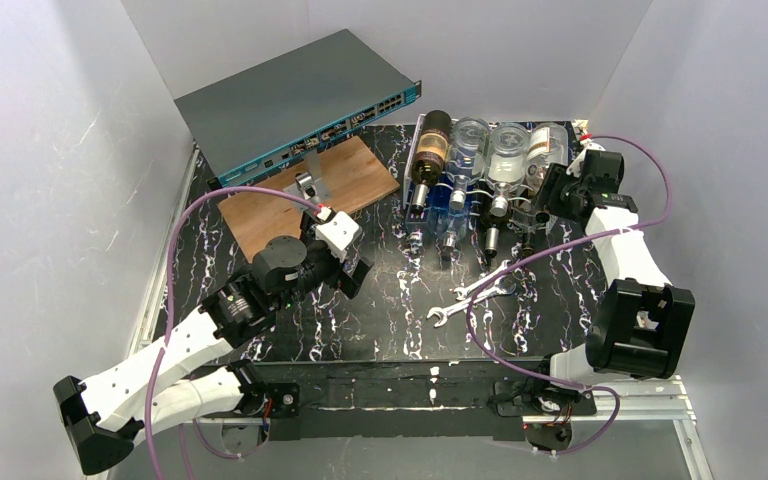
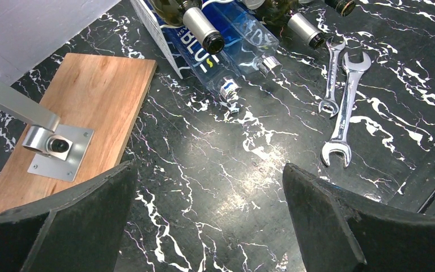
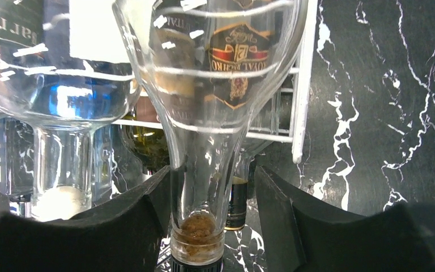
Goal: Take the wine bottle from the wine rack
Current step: Pick up the wine bottle from the wine rack.
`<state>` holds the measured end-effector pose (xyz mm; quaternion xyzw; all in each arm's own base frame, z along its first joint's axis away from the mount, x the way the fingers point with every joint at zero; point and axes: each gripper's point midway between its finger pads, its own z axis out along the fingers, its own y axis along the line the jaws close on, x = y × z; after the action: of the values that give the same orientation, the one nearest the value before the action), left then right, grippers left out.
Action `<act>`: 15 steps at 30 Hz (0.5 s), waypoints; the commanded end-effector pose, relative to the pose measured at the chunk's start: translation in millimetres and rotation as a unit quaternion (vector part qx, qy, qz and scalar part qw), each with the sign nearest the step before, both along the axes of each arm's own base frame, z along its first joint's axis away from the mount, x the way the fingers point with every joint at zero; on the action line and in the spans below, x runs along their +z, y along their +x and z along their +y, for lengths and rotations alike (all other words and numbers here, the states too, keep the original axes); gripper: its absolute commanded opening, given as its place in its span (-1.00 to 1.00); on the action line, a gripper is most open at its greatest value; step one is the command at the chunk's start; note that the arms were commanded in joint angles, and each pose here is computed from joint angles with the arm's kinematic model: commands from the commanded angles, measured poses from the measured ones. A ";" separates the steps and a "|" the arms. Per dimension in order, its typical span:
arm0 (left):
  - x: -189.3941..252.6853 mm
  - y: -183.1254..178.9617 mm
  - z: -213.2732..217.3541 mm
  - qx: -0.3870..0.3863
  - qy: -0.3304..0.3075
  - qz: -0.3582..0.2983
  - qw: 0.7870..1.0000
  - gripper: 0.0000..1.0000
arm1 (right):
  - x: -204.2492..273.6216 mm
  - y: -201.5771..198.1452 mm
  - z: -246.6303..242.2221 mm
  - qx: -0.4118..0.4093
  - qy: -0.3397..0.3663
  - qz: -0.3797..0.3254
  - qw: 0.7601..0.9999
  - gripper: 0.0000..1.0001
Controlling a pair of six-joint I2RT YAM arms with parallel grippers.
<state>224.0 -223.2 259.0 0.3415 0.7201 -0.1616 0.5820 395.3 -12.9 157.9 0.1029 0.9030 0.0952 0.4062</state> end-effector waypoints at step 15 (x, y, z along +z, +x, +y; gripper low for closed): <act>0.2 3.3 3.9 0.010 0.002 -0.013 1.000 0.99 | 1.7 3.4 -5.4 -0.036 0.076 -0.013 0.996 0.16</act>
<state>224.6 -222.4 254.3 0.3438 0.7213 -0.1570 0.5804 391.6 -11.4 153.2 0.1377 0.8993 0.1270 0.3951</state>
